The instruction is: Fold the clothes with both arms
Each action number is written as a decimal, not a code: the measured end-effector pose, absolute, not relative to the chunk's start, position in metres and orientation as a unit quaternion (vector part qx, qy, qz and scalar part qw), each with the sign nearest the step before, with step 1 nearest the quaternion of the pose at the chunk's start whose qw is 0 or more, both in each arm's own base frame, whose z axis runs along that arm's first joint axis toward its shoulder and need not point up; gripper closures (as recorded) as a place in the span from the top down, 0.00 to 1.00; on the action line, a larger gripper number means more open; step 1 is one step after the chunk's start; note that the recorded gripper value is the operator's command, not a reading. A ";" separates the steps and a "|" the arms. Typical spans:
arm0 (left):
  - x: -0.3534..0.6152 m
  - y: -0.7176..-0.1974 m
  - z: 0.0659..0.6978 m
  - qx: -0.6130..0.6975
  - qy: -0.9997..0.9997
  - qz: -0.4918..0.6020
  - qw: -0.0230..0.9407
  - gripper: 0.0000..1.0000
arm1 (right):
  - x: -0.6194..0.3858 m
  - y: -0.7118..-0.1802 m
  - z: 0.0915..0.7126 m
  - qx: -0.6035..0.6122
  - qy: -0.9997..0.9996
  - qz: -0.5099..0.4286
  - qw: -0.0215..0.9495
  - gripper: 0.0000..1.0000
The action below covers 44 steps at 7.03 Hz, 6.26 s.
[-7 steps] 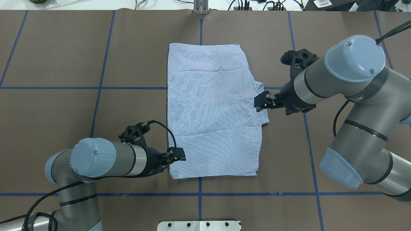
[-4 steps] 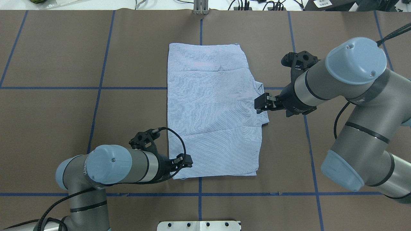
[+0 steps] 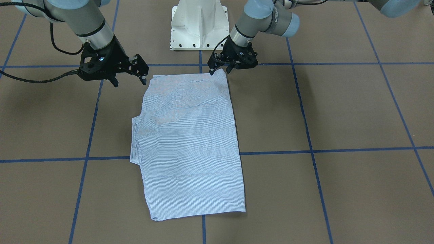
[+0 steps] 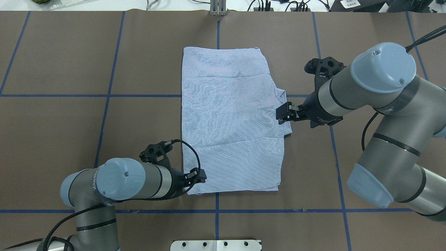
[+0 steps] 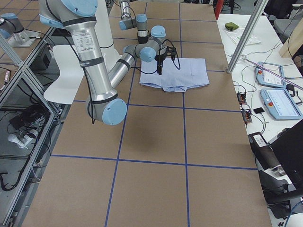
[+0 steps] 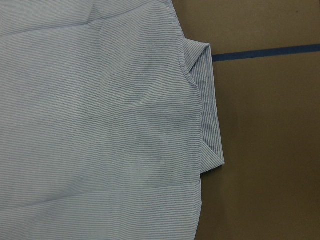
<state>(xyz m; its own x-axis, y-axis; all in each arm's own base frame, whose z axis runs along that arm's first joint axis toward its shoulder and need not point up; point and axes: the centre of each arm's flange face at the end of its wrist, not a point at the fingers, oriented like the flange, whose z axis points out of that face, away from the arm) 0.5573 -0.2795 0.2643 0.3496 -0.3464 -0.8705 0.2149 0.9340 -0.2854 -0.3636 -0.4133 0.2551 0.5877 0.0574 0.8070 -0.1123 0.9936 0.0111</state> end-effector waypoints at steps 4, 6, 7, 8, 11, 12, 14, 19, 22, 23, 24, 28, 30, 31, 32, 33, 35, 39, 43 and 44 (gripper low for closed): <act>0.563 -0.280 0.268 -0.059 0.539 -0.173 0.822 0.71 | -0.367 -0.413 0.258 0.029 -0.449 0.047 0.892 1.00; 0.565 -0.280 0.270 -0.059 0.537 -0.174 0.823 0.57 | -0.367 -0.413 0.257 0.029 -0.449 0.047 0.892 1.00; 0.566 -0.280 0.271 -0.059 0.536 -0.174 0.824 0.43 | -0.368 -0.413 0.258 0.029 -0.449 0.047 0.892 1.00; 0.567 -0.280 0.272 -0.059 0.534 -0.175 0.825 0.19 | -0.368 -0.413 0.258 0.028 -0.448 0.047 0.892 1.00; 0.567 -0.282 0.274 -0.053 0.532 -0.180 0.826 0.00 | -0.369 -0.413 0.259 0.028 -0.447 0.047 0.893 1.00; 0.567 -0.282 0.274 -0.053 0.531 -0.180 0.826 0.00 | -0.370 -0.412 0.259 0.028 -0.447 0.046 0.893 1.00; 0.560 -0.283 0.271 -0.050 0.530 -0.179 0.827 0.00 | -0.375 -0.407 0.258 0.022 -0.448 0.053 0.892 1.00; 0.553 -0.276 0.267 -0.051 0.529 -0.171 0.829 0.00 | -0.442 -0.340 0.256 0.012 -0.432 0.100 0.896 1.00; 0.553 -0.276 0.266 -0.051 0.530 -0.171 0.829 0.00 | -0.480 -0.295 0.269 0.002 -0.412 0.151 0.899 1.00; 0.553 -0.276 0.265 -0.051 0.531 -0.170 0.829 0.00 | -0.492 -0.289 0.276 -0.006 -0.404 0.156 0.901 1.00; 0.554 -0.276 0.263 -0.051 0.532 -0.170 0.828 0.00 | -0.502 -0.287 0.283 -0.010 -0.395 0.159 0.905 1.00; 0.555 -0.276 0.261 -0.051 0.533 -0.170 0.827 0.00 | -0.527 -0.287 0.319 -0.019 -0.357 0.159 0.920 1.00; 0.555 -0.276 0.261 -0.051 0.533 -0.170 0.827 0.00 | -0.531 -0.287 0.323 -0.020 -0.352 0.159 0.922 1.00; 0.555 -0.276 0.262 -0.051 0.533 -0.170 0.828 0.00 | -0.532 -0.287 0.323 -0.021 -0.351 0.159 0.923 0.98; 0.555 -0.276 0.262 -0.051 0.532 -0.170 0.828 0.00 | -0.532 -0.287 0.323 -0.021 -0.351 0.158 0.923 0.86; 0.555 -0.276 0.262 -0.051 0.532 -0.170 0.828 0.00 | -0.533 -0.287 0.322 -0.021 -0.352 0.158 0.922 0.77; 0.555 -0.277 0.263 -0.051 0.532 -0.171 0.828 0.00 | -0.534 -0.287 0.316 -0.020 -0.357 0.157 0.921 0.66; 0.556 -0.277 0.265 -0.051 0.530 -0.171 0.829 0.00 | -0.534 -0.288 0.315 -0.021 -0.358 0.156 0.920 0.71; 0.557 -0.277 0.265 -0.051 0.530 -0.171 0.829 0.00 | -0.535 -0.287 0.316 -0.022 -0.354 0.156 0.922 0.71; 0.557 -0.277 0.265 -0.051 0.530 -0.171 0.829 0.00 | -0.535 -0.287 0.317 -0.022 -0.353 0.157 0.922 0.68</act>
<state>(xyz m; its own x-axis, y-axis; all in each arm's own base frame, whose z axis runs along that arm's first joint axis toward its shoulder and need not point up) 0.5571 -0.2773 0.2654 0.3804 -0.3377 -0.8609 0.2307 0.9361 -0.2653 -0.5346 -0.2874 0.3166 0.7021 0.3045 0.6436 -0.2729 0.9500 -0.1517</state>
